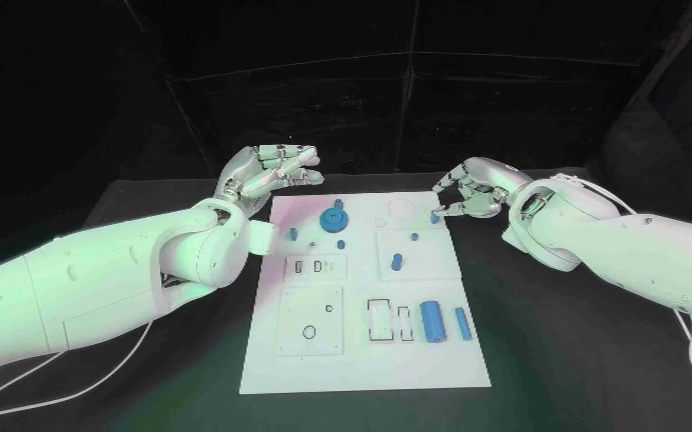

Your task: Assemble the parts on the task board

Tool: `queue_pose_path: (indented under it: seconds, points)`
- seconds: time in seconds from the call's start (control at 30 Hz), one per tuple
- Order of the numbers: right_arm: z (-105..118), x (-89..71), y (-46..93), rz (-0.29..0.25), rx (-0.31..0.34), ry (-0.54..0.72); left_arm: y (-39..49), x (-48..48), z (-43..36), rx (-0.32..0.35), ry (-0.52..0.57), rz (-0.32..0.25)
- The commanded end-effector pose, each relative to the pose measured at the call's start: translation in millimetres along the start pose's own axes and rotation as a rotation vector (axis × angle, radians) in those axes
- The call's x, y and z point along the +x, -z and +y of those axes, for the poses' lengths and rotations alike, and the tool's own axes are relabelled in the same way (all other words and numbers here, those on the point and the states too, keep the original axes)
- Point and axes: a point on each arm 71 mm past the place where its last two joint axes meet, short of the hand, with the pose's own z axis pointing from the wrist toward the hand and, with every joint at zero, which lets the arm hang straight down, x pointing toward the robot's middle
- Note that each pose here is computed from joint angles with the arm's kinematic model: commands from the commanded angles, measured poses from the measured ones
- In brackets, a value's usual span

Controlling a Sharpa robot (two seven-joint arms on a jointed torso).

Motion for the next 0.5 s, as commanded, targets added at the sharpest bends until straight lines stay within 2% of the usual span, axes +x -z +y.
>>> queue_pose_path:
  seconds: [0.03, 0.27, 0.5]
  points:
    - [-3.6, -0.3, 0.2, 0.031, -0.055, -0.038, -1.5, 2.4, -0.4, 0.003, 0.008, 0.022]
    - [-18.5, 5.5, -0.1, 0.053, -0.034, -0.036, -3.2, 1.6, 0.7, 0.002, 0.007, 0.021]
    - [-22.6, 17.5, -3.1, 0.074, -0.026, -0.041, -4.2, 1.6, 1.3, 0.002, 0.006, 0.02]
